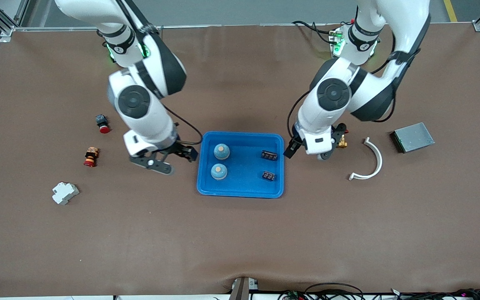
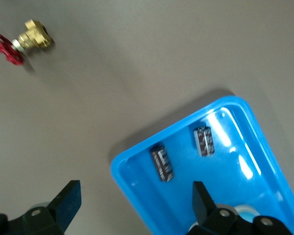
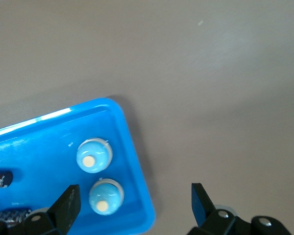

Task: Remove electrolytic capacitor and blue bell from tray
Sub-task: 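Reach the right gripper to a bell while the left gripper reaches a capacitor, then grasp the bell with the right gripper while the left gripper grasps the capacitor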

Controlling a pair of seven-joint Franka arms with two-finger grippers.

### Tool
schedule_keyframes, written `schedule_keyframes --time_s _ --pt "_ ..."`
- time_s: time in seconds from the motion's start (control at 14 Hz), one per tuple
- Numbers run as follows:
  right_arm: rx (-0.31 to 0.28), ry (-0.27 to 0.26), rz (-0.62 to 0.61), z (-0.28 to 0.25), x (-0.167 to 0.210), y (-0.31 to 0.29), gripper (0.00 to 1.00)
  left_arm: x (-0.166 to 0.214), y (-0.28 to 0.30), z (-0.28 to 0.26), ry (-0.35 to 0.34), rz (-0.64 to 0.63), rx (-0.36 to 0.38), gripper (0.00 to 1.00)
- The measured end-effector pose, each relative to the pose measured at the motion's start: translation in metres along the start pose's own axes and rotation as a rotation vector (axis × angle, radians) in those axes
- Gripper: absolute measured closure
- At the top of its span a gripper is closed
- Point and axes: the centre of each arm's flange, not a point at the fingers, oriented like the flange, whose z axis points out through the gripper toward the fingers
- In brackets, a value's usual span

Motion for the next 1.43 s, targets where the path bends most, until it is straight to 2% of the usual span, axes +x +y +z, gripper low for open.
schedule_keyframes --time_s 0.21,0.5,0.71,1.0,1.43 --pt "-0.016 -0.012 0.013 0.049 -0.028 -0.021 0.00 -0.016 0.013 0.041 -0.004 -0.135 -0.018 0.00" --pt "0.012 0.007 0.053 0.098 -0.069 -0.052 0.00 -0.029 0.017 0.084 -0.006 -0.281 0.015 0.00" --pt "0.012 0.007 0.066 0.130 -0.086 -0.057 0.00 -0.037 0.021 0.103 -0.022 -0.356 0.004 0.00" --pt "-0.001 0.000 0.066 0.145 -0.090 -0.055 0.00 -0.047 0.022 0.140 -0.019 -0.373 -0.002 0.00" --pt "0.025 0.014 0.080 0.174 -0.101 -0.062 0.00 -0.044 0.019 0.167 0.006 -0.384 0.014 0.03"
